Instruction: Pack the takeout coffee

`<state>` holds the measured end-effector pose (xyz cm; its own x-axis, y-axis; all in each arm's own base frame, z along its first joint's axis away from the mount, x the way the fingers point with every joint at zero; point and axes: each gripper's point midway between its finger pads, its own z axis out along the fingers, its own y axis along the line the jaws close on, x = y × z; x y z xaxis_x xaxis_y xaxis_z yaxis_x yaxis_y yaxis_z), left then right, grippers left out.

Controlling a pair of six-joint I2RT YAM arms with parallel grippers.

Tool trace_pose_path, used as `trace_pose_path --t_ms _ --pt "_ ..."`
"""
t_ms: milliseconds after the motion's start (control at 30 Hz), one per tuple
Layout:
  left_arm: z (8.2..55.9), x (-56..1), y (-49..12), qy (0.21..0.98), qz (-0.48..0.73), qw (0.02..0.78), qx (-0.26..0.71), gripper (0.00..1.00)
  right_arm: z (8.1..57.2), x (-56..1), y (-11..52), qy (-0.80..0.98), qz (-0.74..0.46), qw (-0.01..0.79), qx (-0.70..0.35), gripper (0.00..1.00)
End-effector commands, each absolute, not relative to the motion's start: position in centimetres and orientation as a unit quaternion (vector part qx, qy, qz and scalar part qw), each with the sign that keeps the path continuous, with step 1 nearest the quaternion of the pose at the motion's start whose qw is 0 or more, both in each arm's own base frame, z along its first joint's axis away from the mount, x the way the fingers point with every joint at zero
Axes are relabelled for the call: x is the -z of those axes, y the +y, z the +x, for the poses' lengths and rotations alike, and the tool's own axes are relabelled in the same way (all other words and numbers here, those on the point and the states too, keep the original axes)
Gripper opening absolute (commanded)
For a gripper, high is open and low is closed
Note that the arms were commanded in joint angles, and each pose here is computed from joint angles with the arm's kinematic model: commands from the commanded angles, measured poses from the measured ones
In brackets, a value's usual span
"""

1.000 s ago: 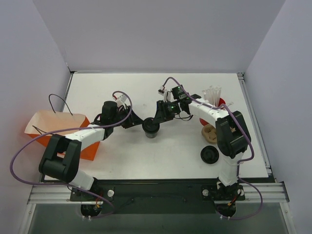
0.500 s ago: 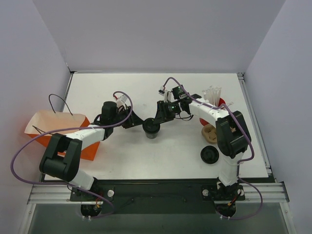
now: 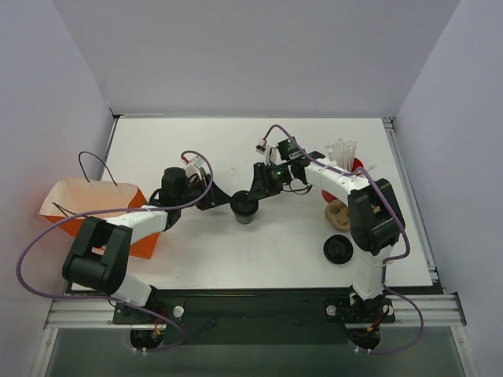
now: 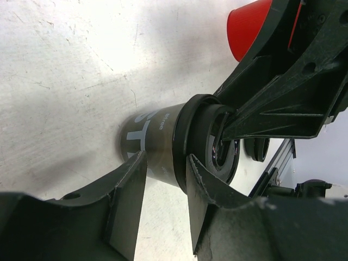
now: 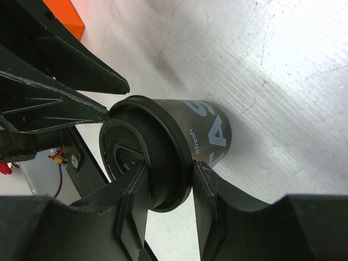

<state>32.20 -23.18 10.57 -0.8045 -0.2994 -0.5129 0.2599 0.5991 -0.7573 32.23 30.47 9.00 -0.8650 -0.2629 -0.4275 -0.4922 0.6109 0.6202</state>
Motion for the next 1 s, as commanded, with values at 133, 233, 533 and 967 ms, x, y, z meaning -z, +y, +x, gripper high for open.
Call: trace_pose_path --t_ms 133,233,533,967 --pt "31.3 -13.7 -24.1 0.802 0.031 0.343 0.489 0.46 29.4 -2.9 26.3 0.934 -0.200 0.071 -0.286 0.25" --pt "31.1 -13.4 -24.1 0.804 0.031 0.339 0.488 0.46 29.5 -2.9 26.3 0.934 -0.199 0.071 -0.287 0.25" --pt "30.5 -10.7 -24.3 0.816 0.014 0.320 0.482 0.43 29.5 -2.9 26.4 0.934 -0.197 0.071 -0.288 0.25" --pt "28.2 -1.5 -20.7 0.906 -0.071 0.280 0.311 0.25 28.3 -0.6 25.6 0.940 -0.191 0.060 -0.277 0.24"
